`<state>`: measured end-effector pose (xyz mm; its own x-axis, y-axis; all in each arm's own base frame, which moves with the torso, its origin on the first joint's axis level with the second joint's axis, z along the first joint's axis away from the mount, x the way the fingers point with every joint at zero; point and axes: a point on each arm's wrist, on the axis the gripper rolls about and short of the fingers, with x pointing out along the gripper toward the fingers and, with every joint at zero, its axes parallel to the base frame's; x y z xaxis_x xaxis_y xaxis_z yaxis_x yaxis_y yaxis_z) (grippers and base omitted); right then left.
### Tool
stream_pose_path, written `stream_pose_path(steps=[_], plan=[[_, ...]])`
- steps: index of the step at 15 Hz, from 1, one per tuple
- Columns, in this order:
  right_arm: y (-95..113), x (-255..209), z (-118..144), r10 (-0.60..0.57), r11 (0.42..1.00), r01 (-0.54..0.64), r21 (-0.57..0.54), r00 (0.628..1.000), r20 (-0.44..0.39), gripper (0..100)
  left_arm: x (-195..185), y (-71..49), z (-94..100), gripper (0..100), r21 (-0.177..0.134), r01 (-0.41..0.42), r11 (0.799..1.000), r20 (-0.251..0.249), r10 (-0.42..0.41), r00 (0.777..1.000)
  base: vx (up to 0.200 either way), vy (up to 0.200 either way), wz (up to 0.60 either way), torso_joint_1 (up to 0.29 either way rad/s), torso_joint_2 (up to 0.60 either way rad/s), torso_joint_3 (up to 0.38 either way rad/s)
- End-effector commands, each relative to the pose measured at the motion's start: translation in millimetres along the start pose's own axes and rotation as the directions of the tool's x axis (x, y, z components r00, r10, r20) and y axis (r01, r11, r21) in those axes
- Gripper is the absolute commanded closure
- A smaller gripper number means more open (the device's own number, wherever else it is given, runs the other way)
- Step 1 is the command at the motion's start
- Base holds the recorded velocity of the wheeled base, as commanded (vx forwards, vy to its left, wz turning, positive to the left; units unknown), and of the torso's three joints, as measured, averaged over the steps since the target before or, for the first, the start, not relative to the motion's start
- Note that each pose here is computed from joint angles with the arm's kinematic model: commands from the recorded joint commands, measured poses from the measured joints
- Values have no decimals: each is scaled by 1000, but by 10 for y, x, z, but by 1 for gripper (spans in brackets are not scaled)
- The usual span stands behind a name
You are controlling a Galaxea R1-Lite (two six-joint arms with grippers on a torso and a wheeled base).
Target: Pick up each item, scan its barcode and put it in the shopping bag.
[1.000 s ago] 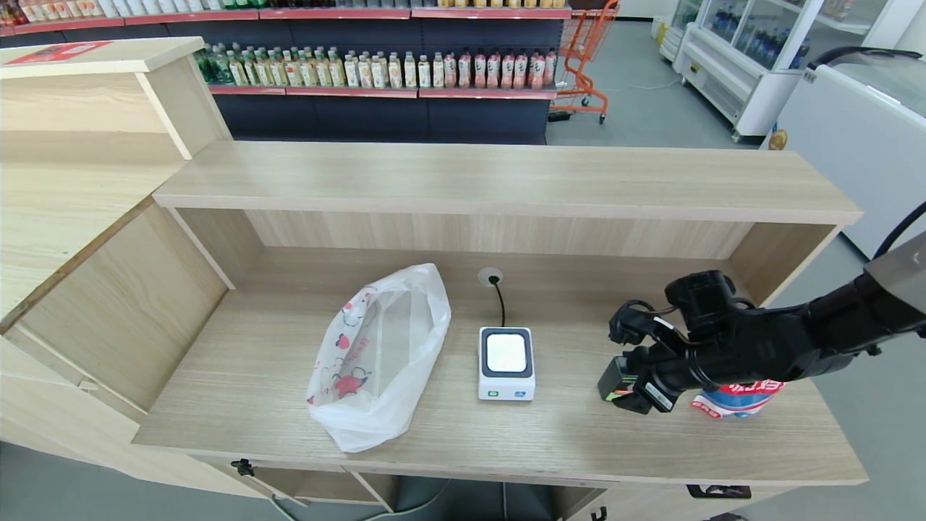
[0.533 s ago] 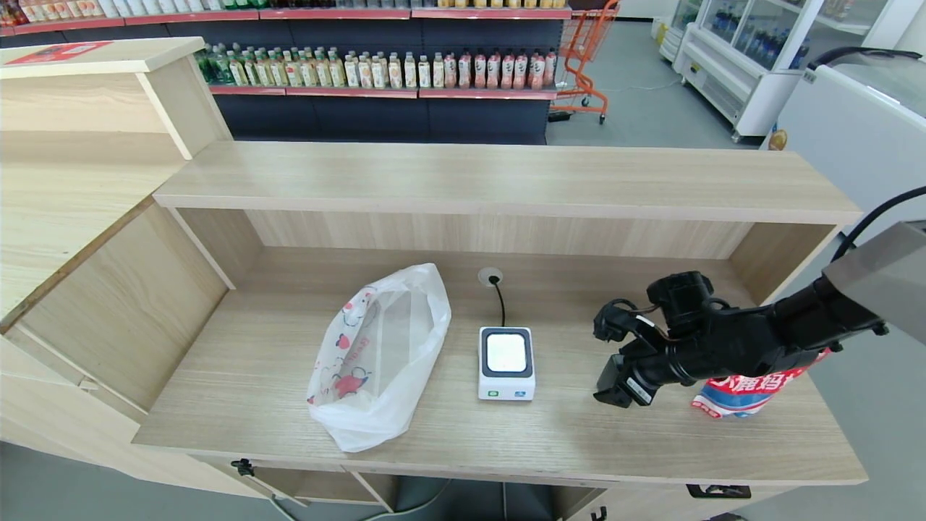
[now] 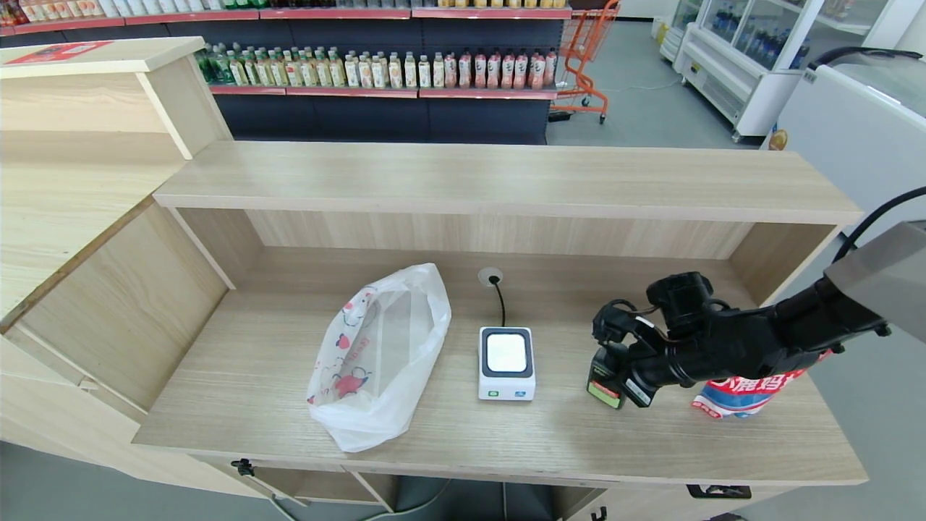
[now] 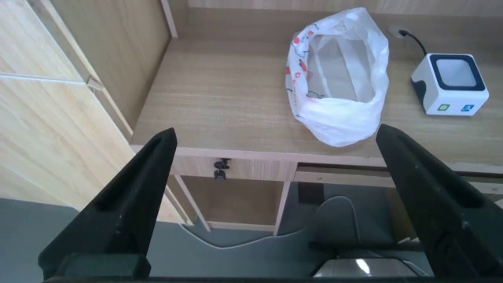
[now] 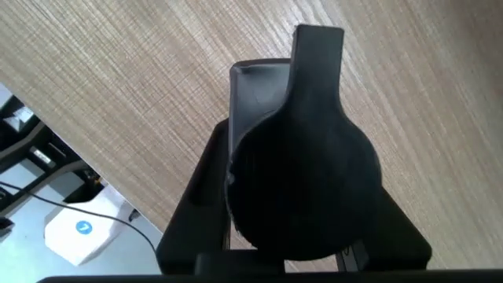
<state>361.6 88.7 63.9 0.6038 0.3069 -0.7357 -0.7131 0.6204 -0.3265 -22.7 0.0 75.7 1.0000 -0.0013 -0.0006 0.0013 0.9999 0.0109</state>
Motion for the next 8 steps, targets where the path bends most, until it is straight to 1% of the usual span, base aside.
stream_pose_path(steps=[1,2,3,4,5,6,7,8], plan=[[-22,-285,91,-44,999,42,25,997,67,100,1,0,1,0,0,0,1000,-1,0,1000,0,0,0,0,0,0],[-27,-464,145,-71,994,60,96,992,108,100,1,0,1,0,0,-1,1000,-1,1,1000,0,0,0,0,0,0],[-13,-750,203,-107,978,76,196,982,156,100,1,0,1,0,0,0,1000,-1,0,1000,0,0,0,0,0,0],[21,-1095,235,-154,960,95,263,965,213,100,1,0,1,0,0,-1,1000,-1,1,1000,0,0,0,0,0,0],[64,-1335,202,-192,955,122,270,948,252,100,1,0,1,0,0,0,1000,-1,0,1000,0,0,0,0,0,0],[141,-1511,111,-223,952,148,268,934,278,100,1,0,1,0,0,-1,1000,-1,1,1000,0,0,0,0,0,0],[269,-1630,-14,-248,955,178,237,918,310,100,1,0,1,0,0,0,1000,-1,0,1000,0,0,0,0,0,0],[307,-1662,-68,-266,956,206,208,907,326,100,1,0,1,0,0,0,1000,-1,0,1000,0,0,0,0,0,0]])
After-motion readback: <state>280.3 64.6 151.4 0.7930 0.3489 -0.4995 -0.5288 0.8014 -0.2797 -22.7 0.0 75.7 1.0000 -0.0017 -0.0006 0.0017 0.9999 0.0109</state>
